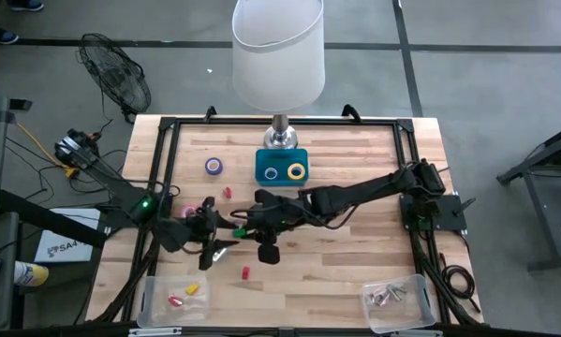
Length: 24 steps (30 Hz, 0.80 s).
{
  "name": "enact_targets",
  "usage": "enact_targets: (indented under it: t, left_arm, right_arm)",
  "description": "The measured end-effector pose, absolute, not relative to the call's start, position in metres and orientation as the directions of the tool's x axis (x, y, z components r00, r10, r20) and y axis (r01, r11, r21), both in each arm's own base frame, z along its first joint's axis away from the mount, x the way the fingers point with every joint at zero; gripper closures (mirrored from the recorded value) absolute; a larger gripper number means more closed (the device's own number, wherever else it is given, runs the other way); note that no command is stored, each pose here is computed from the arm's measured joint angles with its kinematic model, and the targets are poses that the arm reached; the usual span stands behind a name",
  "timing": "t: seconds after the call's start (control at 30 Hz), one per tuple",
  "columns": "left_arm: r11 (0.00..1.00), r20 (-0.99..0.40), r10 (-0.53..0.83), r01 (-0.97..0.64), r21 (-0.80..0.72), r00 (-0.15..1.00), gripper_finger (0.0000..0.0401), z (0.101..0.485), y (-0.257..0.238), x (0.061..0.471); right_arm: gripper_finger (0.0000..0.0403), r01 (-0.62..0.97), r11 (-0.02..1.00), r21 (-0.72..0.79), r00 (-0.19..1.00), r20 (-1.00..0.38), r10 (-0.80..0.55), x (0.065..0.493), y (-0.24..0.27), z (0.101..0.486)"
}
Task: Pick and place Stapler, Stapler remover, tape
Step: Put the green stapler into the left transparent bin
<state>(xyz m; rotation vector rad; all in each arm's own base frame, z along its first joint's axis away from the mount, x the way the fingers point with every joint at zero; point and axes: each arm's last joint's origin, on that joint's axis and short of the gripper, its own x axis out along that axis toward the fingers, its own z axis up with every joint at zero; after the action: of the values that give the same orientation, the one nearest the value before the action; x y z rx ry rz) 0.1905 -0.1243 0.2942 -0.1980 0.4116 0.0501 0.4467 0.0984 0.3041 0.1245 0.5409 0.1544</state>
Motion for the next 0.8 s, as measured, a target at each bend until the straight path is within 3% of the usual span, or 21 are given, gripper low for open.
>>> enact_targets:
  t: [0.37, 0.8]
  left_arm:
    - [0.982, -0.423, -0.045, -0.039, -0.186, 0.905, 0.0221, 0.2943, -0.1184, 0.1944]
    - [0.984, -0.424, -0.043, -0.034, -0.173, 0.905, 0.0332, 0.2941, -0.1183, 0.1943]
  right_arm:
    - [0.0339, -0.112, 0.981, 0.158, 0.846, -0.502, 0.178, 0.4469, 0.0982, 0.304]
    - [0.0339, -0.111, 0.981, 0.159, 0.844, -0.507, 0.178, 0.4467, 0.0983, 0.3034]
